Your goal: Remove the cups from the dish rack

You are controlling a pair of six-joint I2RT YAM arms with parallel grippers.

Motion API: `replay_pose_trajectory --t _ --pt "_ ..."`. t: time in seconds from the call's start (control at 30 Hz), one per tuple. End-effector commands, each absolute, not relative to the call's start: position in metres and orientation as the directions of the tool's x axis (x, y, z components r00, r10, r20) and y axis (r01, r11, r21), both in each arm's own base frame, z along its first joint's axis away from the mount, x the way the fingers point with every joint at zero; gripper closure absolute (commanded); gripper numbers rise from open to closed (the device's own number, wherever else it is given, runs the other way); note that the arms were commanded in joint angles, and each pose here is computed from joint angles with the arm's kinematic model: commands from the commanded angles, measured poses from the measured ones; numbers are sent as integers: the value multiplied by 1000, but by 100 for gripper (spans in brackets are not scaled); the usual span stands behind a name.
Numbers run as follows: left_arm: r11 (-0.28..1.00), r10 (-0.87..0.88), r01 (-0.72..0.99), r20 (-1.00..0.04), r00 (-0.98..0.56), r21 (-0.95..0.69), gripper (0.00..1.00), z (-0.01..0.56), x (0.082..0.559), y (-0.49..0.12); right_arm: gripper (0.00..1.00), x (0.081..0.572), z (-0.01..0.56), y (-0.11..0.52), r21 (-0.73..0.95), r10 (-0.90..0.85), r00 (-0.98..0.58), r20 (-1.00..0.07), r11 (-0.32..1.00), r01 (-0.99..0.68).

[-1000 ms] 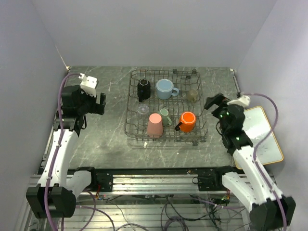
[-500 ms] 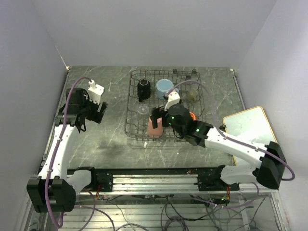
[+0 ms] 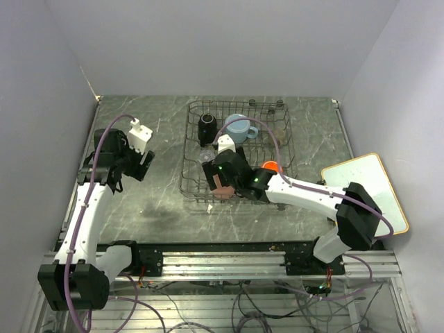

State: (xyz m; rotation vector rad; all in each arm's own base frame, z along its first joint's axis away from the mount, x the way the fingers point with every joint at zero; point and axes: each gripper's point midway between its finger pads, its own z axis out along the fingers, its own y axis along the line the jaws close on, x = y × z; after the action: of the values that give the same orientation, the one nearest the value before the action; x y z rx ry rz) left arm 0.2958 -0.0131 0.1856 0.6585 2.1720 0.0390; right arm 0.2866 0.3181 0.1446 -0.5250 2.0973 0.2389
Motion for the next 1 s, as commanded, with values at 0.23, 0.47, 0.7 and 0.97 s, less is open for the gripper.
replay_pose_trajectory --t 0.23,0.47,0.7,0.97 --pt "853 453 473 -761 -463 220 14 196 290 -25 7 293 128 311 -82 -302 -492 -816 905 -418" --pt "865 435 459 -759 -485 203 14 196 289 -24 25 295 127 316 -53 -277 -496 -823 907 -418" --pt "853 427 490 -780 -458 180 10 204 286 -34 45 297 130 315 -32 -254 -504 -826 913 -407" --pt "817 435 552 -807 -398 168 6 210 278 -47 74 304 199 315 15 -183 -443 -878 913 -407"
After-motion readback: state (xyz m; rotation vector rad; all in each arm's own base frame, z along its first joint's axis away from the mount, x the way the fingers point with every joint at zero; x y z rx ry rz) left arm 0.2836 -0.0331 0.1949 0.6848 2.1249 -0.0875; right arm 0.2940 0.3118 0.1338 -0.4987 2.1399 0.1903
